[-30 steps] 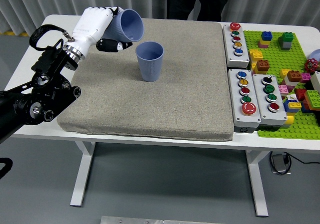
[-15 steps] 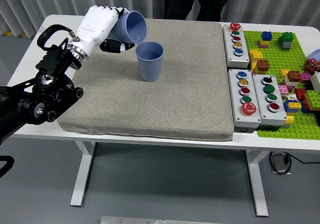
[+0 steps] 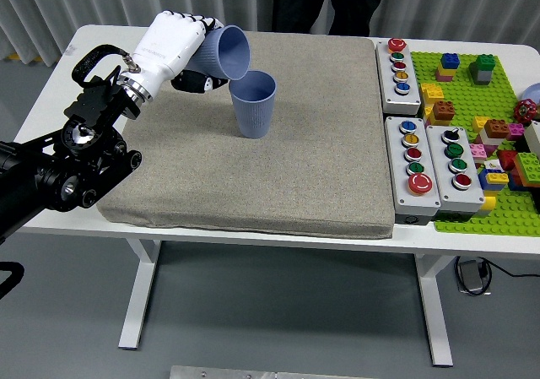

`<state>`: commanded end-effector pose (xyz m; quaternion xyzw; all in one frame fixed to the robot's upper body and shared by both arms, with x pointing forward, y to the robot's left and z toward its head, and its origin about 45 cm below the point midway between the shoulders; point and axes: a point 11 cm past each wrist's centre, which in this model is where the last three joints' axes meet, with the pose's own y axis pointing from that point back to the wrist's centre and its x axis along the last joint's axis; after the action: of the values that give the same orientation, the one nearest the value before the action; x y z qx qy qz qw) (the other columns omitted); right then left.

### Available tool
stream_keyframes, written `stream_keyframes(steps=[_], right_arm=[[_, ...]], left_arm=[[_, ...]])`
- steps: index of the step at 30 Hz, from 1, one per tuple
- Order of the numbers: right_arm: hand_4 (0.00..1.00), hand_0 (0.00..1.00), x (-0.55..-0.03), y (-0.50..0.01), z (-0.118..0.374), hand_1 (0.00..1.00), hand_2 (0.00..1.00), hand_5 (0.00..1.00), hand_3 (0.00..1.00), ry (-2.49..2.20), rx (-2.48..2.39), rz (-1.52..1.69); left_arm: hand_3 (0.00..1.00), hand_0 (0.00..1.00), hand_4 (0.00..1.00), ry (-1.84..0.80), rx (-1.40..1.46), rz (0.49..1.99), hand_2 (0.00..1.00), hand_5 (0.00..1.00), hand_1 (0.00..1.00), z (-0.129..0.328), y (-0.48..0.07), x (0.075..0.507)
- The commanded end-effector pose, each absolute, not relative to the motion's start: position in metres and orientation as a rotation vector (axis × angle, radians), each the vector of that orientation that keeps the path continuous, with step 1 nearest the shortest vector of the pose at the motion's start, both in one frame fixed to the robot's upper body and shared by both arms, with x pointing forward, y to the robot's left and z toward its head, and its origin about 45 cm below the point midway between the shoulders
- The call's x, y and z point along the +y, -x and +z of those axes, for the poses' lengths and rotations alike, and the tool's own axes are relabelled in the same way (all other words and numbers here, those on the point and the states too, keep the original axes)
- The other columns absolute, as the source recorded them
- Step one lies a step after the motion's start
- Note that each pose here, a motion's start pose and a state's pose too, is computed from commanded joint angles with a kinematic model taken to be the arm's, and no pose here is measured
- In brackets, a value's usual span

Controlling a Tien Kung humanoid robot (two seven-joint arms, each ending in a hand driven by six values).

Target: Pick cup pour cup place

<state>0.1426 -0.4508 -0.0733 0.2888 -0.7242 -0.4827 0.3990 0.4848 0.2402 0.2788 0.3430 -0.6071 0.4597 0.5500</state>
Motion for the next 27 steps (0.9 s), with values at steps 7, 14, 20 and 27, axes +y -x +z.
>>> stream_keyframes(steps=[7, 14, 20, 27], right_arm=[[0.002, 0.693, -0.451, -0.142, -0.074, 0.659, 0.61, 0.304, 0.633, -0.731, -1.832, -1.222], [0.002, 0.693, -0.451, -0.142, -0.074, 0.66, 0.61, 0.303, 0.632, -0.732, -1.833, -1.222], [0.002, 0.693, -0.451, -0.143, -0.073, 0.659, 0.609, 0.3, 0.631, -0.733, -1.836, -1.222], [0.002, 0.693, -0.451, -0.145, -0.073, 0.659, 0.61, 0.299, 0.632, -0.734, -1.841, -1.223]], left_arm=[[0.532, 0.412, 0.707, -0.84, -1.468, 1.09, 0.482, 0.098, 0.448, 0.279, -0.486, 0.241], [0.532, 0.412, 0.706, -0.854, -1.507, 1.08, 0.482, 0.098, 0.447, 0.281, -0.487, 0.238], [0.528, 0.413, 0.707, -0.869, -1.555, 1.043, 0.481, 0.1, 0.448, 0.285, -0.487, 0.233], [0.528, 0.413, 0.707, -0.872, -1.585, 1.036, 0.48, 0.103, 0.447, 0.291, -0.488, 0.231]])
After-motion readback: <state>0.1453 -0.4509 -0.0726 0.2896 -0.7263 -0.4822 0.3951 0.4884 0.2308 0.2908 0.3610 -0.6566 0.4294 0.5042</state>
